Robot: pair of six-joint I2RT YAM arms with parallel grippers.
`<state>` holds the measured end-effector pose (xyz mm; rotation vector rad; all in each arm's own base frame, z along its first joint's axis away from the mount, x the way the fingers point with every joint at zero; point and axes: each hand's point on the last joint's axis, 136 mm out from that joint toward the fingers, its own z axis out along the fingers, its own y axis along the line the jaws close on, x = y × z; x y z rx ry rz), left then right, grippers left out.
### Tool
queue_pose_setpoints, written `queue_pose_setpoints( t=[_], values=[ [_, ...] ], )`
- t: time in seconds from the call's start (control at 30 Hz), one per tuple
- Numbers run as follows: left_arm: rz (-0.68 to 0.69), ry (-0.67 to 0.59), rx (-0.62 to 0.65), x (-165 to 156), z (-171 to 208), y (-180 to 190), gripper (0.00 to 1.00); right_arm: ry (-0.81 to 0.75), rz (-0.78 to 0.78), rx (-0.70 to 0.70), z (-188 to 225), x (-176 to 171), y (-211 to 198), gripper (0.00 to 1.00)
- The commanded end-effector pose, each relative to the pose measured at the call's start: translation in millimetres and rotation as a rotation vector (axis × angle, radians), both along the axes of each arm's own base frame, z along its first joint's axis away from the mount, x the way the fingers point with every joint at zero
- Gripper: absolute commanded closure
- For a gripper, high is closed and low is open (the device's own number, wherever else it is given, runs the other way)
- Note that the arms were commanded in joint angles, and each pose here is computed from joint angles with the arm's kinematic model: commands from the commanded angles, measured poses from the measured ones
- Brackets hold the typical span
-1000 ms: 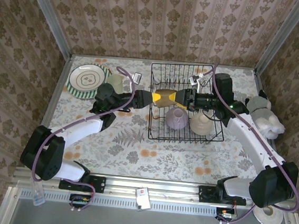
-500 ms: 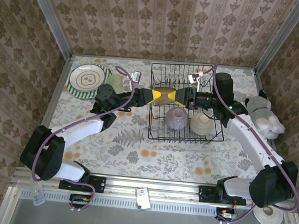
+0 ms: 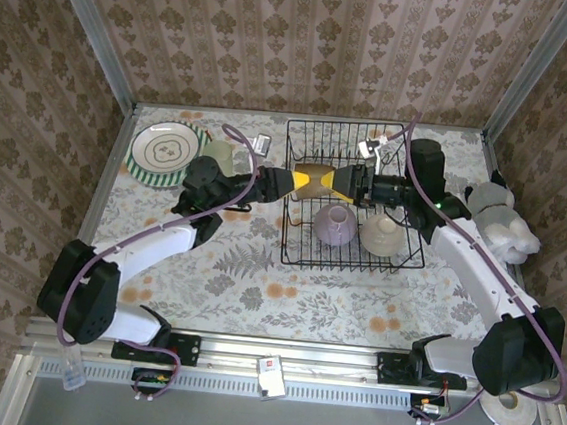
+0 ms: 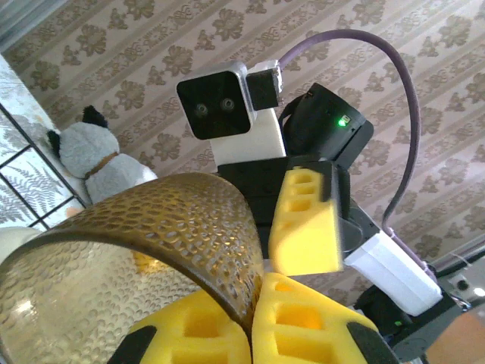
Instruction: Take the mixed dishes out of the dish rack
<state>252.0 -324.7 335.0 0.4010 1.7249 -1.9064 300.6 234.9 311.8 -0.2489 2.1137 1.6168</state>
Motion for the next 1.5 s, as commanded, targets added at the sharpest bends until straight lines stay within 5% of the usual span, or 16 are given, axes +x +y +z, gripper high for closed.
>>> queue_pose_setpoints(
  t=[0.0, 0.4, 0.67, 1.07, 1.47],
  values=[
    [0.095, -0.060, 0.041, 12.1, 9.8, 7.7, 1.00, -0.100, 0.044, 0.040, 27.5, -19.4, 1.1, 0.01],
    [0.230, -0.111, 0.108, 27.5, 33.6, 47.1, 1.00, -0.201, 0.000, 0.021, 52.0, -37.3, -6.2, 0.00],
    [0.398, -0.205, 0.535, 4.7, 28.4, 99.4, 1.00, -0.270, 0.000, -0.023, 58.6, -50.9, -2.3, 0.00],
    [0.462, -0.046, 1.194, -3.1, -33.2, 178.9, 1.00, -0.342, 0.019, -0.133, 50.3, -57.5, 17.0, 0.00],
    [0.339, 0.055, 1.460, 40.1, -120.4, 158.4, 1.00, -0.337, 0.037, -0.186, 34.7, -66.8, 24.1, 0.00]
  ],
)
